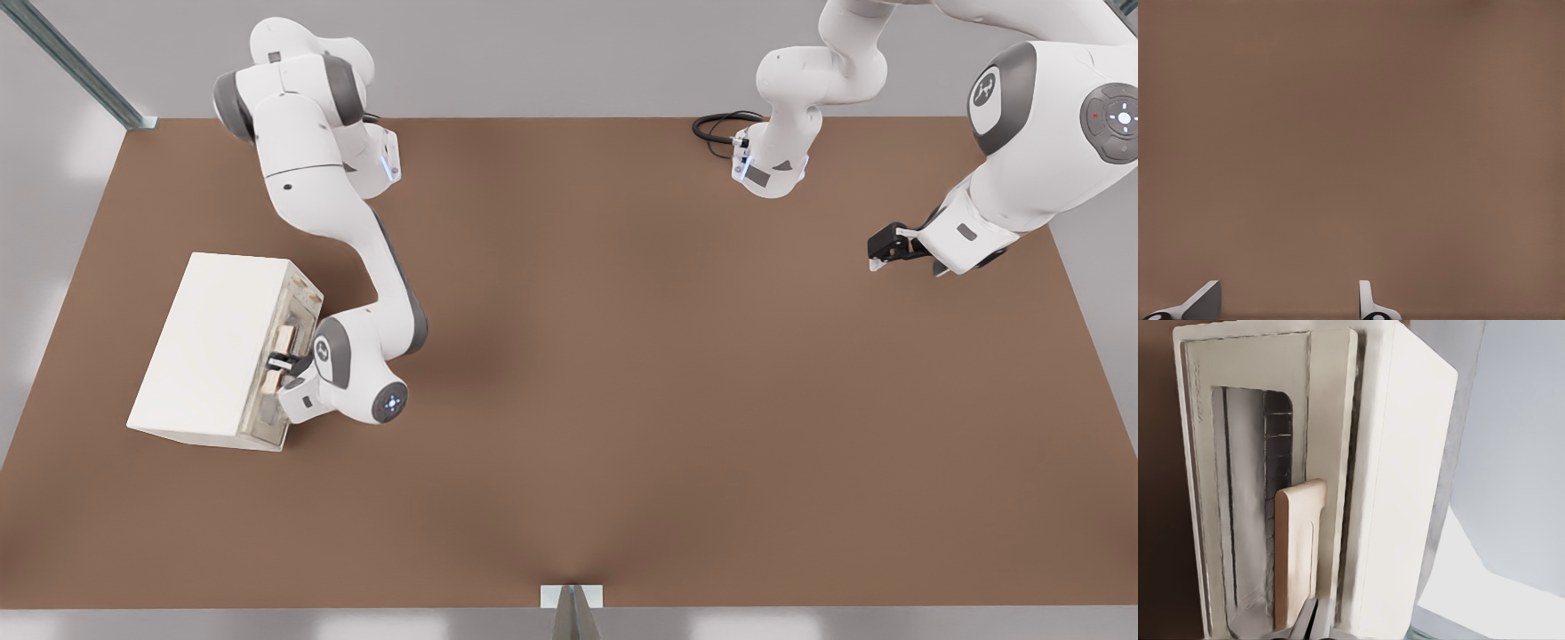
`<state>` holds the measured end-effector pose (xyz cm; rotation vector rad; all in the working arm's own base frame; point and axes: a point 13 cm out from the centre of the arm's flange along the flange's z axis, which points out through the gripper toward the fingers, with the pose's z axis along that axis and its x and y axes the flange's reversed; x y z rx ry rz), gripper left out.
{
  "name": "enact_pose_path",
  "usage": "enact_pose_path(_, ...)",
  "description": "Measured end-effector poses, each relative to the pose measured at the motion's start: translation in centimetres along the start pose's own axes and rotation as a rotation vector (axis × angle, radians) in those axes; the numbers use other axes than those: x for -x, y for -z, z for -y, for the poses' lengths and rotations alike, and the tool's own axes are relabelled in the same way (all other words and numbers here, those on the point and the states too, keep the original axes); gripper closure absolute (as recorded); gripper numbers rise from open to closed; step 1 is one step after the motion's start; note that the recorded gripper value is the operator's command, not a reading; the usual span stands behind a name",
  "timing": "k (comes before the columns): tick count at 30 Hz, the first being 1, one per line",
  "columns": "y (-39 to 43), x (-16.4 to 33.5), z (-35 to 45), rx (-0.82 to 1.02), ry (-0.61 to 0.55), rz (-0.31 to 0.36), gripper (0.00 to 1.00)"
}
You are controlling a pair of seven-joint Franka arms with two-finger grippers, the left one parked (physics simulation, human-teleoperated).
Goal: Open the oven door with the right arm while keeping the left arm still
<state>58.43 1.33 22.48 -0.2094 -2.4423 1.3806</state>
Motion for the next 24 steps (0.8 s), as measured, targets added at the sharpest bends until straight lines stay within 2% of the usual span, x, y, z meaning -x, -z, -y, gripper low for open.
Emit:
enact_pose_path(2, 3.4, 0.8, 1.0, 0.090, -0.047, 0.034, 0.79)
enact_pose_path(3, 4.6, 0.7, 2.8, 0.176, -0.077, 0.027, 0.79)
enact_pose_path(6, 5.8, 0.1, 8.5, 0.536, -0.144, -0.055, 0.79)
enact_pose_path(7, 6.7, 0.1, 10.3, 0.635, -0.155, -0.057, 0.79)
enact_pose_path(8, 8.1, -0.5, 12.2, 0.728, -0.157, -0.047, 0.56)
enact_pose_path(9, 8.7, -1.4, 13.8, 0.806, -0.152, -0.048, 0.00)
enact_pose_path(11, 9.0, -2.3, 15.2, 0.895, -0.125, -0.049, 0.00)
enact_pose_path(15, 10.6, -3.0, 16.9, 0.970, -0.069, 0.016, 0.00)
enact_pose_path(24, 11.2, -2.6, 18.2, 1.021, 0.010, 0.101, 0.00)
